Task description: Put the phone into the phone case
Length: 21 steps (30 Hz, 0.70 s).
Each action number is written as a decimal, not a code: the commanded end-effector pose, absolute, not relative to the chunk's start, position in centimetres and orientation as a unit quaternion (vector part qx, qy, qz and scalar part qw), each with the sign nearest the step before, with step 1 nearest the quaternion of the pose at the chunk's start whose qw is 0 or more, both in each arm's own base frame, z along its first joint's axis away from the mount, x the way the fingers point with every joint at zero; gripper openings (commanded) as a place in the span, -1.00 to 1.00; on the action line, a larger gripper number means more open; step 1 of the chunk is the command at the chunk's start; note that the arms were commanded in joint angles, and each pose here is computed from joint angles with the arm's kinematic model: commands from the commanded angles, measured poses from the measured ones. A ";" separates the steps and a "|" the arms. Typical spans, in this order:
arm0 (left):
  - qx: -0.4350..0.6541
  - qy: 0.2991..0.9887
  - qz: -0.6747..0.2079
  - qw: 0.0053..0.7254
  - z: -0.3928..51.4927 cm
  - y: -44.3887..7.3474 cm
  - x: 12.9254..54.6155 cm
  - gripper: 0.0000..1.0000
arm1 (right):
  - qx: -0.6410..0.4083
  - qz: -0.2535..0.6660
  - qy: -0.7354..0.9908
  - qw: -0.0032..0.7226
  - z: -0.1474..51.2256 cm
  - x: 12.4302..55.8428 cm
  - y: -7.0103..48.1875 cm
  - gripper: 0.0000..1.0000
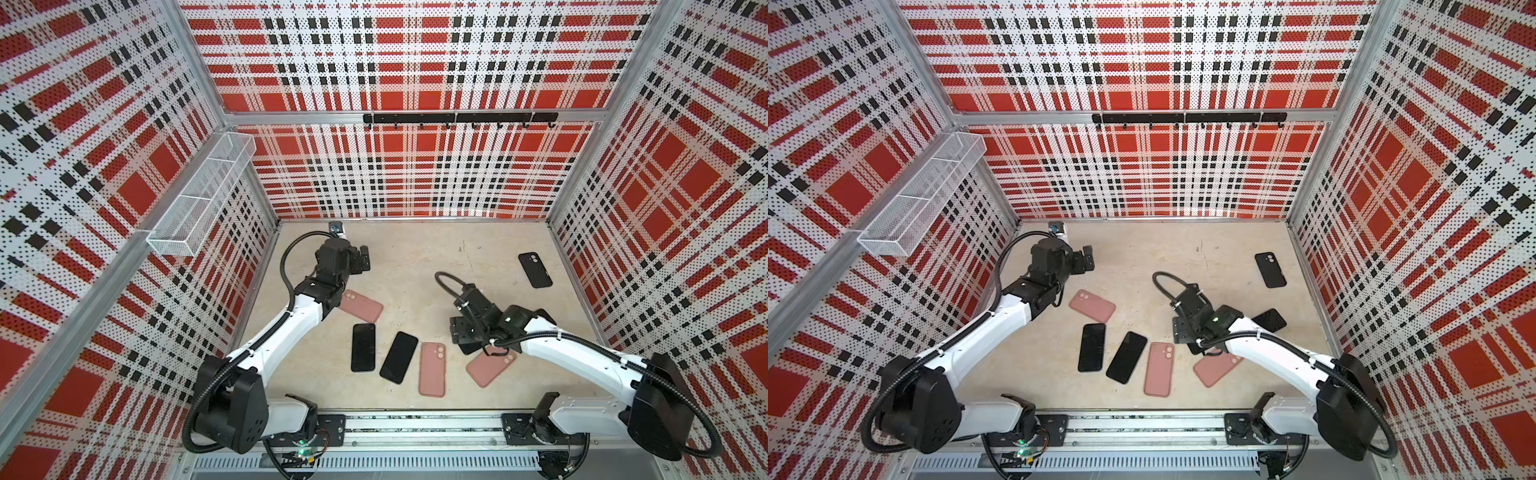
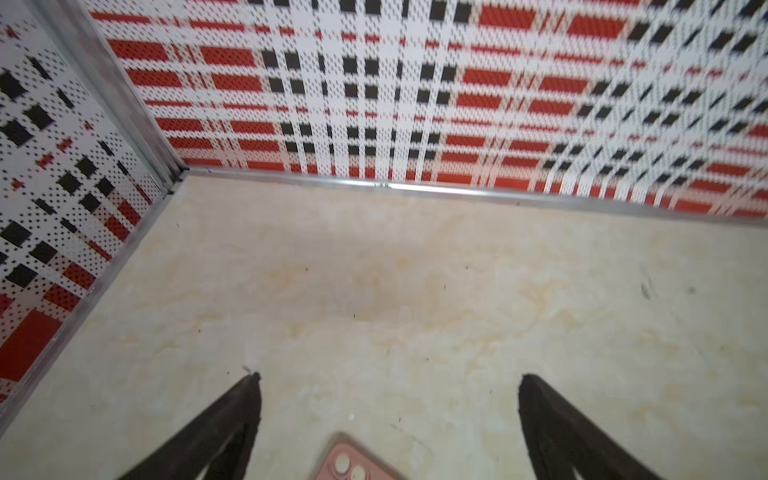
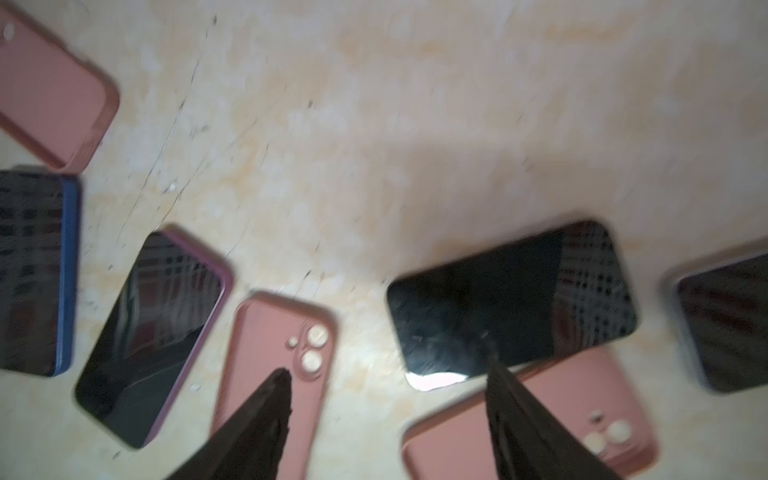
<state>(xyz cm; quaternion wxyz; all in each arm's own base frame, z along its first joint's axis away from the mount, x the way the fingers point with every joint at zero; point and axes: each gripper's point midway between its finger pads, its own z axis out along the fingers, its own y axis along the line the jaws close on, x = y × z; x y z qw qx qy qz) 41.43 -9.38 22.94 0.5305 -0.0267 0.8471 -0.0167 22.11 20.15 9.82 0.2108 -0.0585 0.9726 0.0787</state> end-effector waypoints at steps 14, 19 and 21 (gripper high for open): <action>-0.026 0.850 -0.023 0.525 22.2 -7.1 40.5 0.96 | -0.050 0.083 0.994 0.046 2.8 15.1 24.4 -0.39; -0.029 0.850 -0.028 0.525 22.2 -6.9 40.5 0.96 | -0.060 0.078 0.995 0.027 1.4 14.7 24.7 -0.50; -0.028 0.850 -0.029 0.525 22.3 -7.0 40.5 0.96 | -0.063 0.066 0.996 0.026 1.1 14.8 24.3 -0.59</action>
